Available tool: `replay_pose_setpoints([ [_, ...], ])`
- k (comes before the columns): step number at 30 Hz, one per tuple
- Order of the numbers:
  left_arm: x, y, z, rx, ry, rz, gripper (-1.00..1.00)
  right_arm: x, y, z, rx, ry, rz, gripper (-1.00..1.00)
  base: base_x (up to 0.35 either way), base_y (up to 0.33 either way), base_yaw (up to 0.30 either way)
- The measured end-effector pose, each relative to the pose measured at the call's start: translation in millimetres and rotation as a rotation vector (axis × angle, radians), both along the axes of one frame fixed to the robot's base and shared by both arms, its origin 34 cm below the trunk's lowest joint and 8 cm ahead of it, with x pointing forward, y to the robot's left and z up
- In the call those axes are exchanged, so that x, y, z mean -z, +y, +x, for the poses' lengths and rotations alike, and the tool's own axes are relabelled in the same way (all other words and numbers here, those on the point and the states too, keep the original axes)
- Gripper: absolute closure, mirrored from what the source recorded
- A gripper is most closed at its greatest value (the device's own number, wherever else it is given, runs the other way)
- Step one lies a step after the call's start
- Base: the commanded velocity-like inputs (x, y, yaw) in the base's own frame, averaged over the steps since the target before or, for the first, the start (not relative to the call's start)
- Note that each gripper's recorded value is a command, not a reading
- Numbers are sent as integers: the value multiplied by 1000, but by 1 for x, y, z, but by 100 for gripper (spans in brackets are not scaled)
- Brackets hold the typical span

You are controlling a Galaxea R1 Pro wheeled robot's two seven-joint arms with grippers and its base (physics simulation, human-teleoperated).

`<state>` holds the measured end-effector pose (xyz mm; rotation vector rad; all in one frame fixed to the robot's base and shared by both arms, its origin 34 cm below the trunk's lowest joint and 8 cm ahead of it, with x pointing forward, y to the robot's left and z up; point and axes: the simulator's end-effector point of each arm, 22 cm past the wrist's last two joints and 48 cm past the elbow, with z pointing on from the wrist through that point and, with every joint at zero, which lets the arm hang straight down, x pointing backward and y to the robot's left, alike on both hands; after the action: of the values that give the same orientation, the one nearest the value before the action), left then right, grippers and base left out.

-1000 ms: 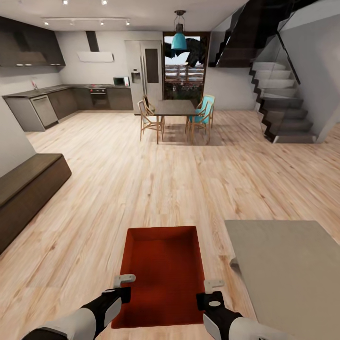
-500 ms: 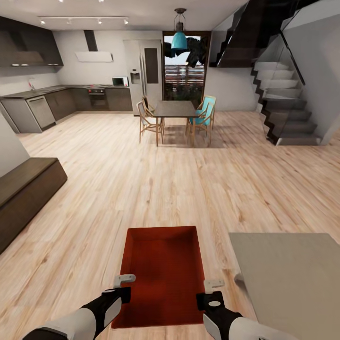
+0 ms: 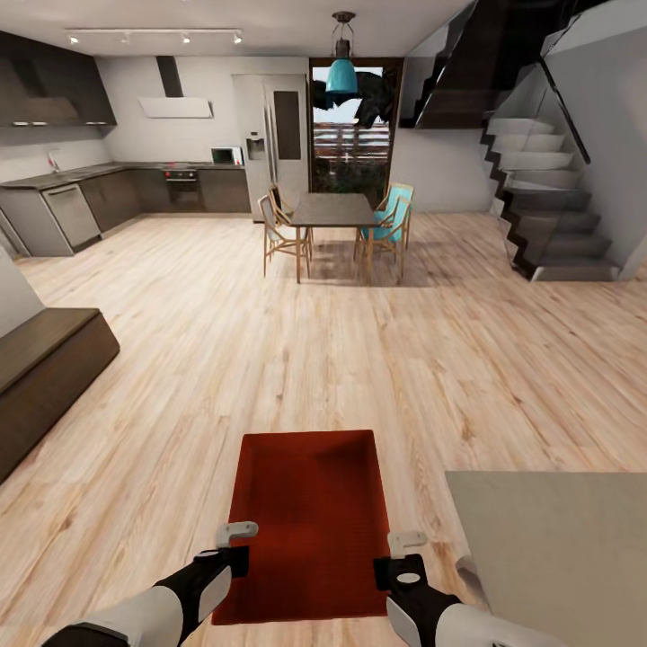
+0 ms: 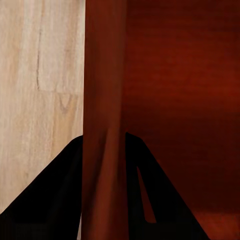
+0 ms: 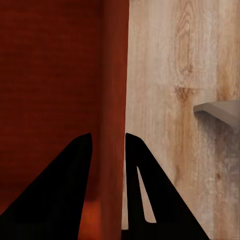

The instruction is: Move the two storage containers from the living room to the garage. In the garage, place one container on the floor and stack the other container on top of it (either order is fine).

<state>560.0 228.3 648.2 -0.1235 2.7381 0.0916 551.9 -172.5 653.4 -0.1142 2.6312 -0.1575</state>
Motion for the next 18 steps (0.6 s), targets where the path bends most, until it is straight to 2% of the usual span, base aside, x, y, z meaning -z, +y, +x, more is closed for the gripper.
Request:
replay_pose_setpoints([
  [18,0,0,0,0,-1,0,100,0,0,0,0,-1,0,100,323,0,0],
])
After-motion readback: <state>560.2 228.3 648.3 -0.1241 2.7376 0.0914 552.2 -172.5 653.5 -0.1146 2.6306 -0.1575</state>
